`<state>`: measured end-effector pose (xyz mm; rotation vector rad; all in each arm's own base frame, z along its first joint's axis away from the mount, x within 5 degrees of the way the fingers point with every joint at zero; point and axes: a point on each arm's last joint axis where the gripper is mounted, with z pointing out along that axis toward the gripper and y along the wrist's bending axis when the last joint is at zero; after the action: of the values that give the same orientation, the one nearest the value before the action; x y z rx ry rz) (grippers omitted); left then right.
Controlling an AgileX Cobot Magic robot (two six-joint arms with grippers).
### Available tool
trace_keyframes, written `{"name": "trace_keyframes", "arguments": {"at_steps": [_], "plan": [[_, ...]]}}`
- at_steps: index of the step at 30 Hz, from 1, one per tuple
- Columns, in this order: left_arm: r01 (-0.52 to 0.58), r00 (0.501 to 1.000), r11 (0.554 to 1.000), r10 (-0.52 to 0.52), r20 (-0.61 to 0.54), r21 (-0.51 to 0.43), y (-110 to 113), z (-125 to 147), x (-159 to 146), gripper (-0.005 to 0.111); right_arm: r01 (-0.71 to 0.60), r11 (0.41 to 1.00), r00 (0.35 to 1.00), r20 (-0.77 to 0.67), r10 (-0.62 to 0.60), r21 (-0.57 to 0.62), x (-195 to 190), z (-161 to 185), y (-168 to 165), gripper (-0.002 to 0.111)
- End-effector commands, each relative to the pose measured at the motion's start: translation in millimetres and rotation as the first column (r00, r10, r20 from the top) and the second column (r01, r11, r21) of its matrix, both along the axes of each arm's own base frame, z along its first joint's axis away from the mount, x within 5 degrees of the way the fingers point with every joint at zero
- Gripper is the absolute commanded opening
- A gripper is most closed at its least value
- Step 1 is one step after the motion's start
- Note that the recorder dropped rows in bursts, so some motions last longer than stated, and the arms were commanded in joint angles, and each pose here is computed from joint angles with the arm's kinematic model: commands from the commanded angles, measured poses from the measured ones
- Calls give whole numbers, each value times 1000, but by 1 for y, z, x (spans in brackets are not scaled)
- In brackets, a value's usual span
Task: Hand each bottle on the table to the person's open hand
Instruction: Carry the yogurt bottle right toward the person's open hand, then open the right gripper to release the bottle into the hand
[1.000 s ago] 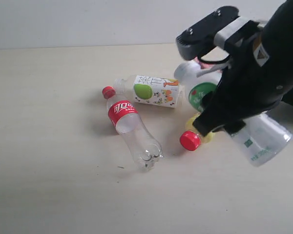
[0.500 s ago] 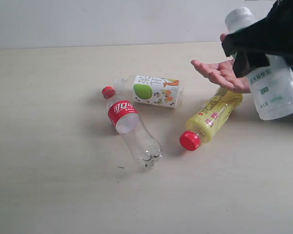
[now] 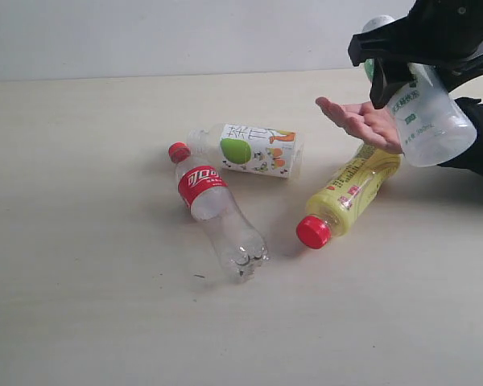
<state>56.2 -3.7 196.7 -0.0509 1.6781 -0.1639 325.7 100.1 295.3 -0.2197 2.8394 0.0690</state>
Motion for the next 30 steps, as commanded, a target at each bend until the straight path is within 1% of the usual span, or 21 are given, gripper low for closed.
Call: {"name": "trace_keyframes", "arguments": {"at_steps": [1,4,12,17,25,30], "plan": [[7,1000,1000,-7,8,-5,0,0,0,0,15,1000,1000,4,-15,-7,18,-6,-8,0],[7,1000,1000,-7,8,-5,0,0,0,0,25,1000,1000,-9,-25,-10,28,-14,-10,0],[7,1000,1000,-7,8,-5,0,0,0,0,24,1000,999,-21,-24,-1,49,-35,-4,0],[7,1000,1000,-7,8,-5,0,0,0,0,18,1000,999,-28,-19,-25,55,-46,-4,0],[7,1000,1000,-7,8,-5,0,0,0,0,22,999,998,-51,-23,-26,59,-58,-3,0],[7,1000,1000,-7,8,-5,0,0,0,0,26,999,999,-38,-26,-23,62,-61,-2,0]]}}
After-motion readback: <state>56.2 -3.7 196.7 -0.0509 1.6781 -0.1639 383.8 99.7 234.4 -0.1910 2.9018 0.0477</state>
